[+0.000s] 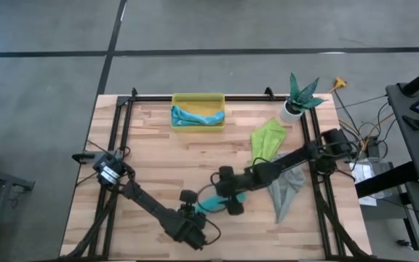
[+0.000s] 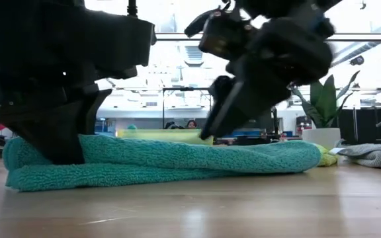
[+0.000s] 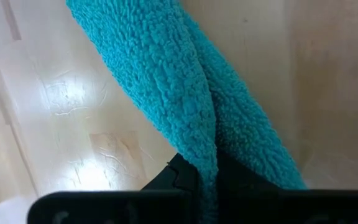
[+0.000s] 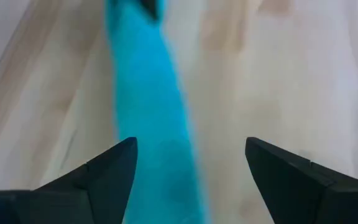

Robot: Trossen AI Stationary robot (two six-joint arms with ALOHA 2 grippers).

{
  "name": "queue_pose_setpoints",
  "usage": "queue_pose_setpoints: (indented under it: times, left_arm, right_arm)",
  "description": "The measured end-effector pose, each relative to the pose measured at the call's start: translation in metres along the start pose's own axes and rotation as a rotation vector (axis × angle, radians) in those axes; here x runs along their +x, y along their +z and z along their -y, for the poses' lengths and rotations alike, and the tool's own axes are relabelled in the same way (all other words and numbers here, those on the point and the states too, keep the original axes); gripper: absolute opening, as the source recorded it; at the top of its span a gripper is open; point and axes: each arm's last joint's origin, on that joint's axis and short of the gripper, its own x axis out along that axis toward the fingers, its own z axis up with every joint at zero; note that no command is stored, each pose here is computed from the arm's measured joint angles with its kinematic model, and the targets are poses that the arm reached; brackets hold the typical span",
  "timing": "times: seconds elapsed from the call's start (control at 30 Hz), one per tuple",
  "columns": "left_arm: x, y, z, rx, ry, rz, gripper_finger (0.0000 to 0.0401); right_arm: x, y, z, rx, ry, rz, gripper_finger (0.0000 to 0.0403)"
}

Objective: Roll microfiber towels into tight, uniform cylinder then place into a basket
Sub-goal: Put the rolled light blue towel into the yellow bin

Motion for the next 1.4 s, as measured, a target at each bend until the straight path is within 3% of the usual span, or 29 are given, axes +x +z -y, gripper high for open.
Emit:
queue_pose_setpoints:
  times: [0.23, 0.37, 0.47, 0.7, 0.83, 1.13, 1.4]
  left_arm:
    - [-0.001, -0.001, 0.001, -0.002, 0.006, 0.005, 0.0]
    - [-0.001, -0.001, 0.002, -0.003, 0.012, 0.01, 0.0]
    - [-0.001, 0.0, 0.003, -0.005, 0.009, 0.018, 0.0]
    - [-0.002, -0.001, 0.005, 0.001, 0.009, 0.019, 0.0]
    - [-0.003, -0.005, 0.006, 0.022, 0.018, 0.0, 0.0]
    - [-0.005, -0.019, 0.0, 0.096, 0.086, -0.131, 0.0]
    - [-0.006, -0.02, -0.001, 0.152, 0.089, -0.15, 0.0024]
  right_arm:
    - [0.009, 0.003, 0.002, 0.035, 0.078, 0.088, 0.0293]
    - [0.04, -0.014, 0.0, 0.025, 0.077, 0.013, 0.0293]
    - [0.057, -0.013, -0.001, 0.004, 0.076, 0.015, 0.0292]
    - [0.066, -0.004, -0.002, -0.03, 0.076, -0.052, 0.028]
    - [0.063, 0.0, -0.004, -0.048, 0.079, -0.086, 0.0223]
    - [0.061, 0.0, -0.012, -0.138, 0.114, -0.131, 0.0026]
    - [0.06, 0.0, -0.014, -0.135, 0.19, -0.137, 0.0016]
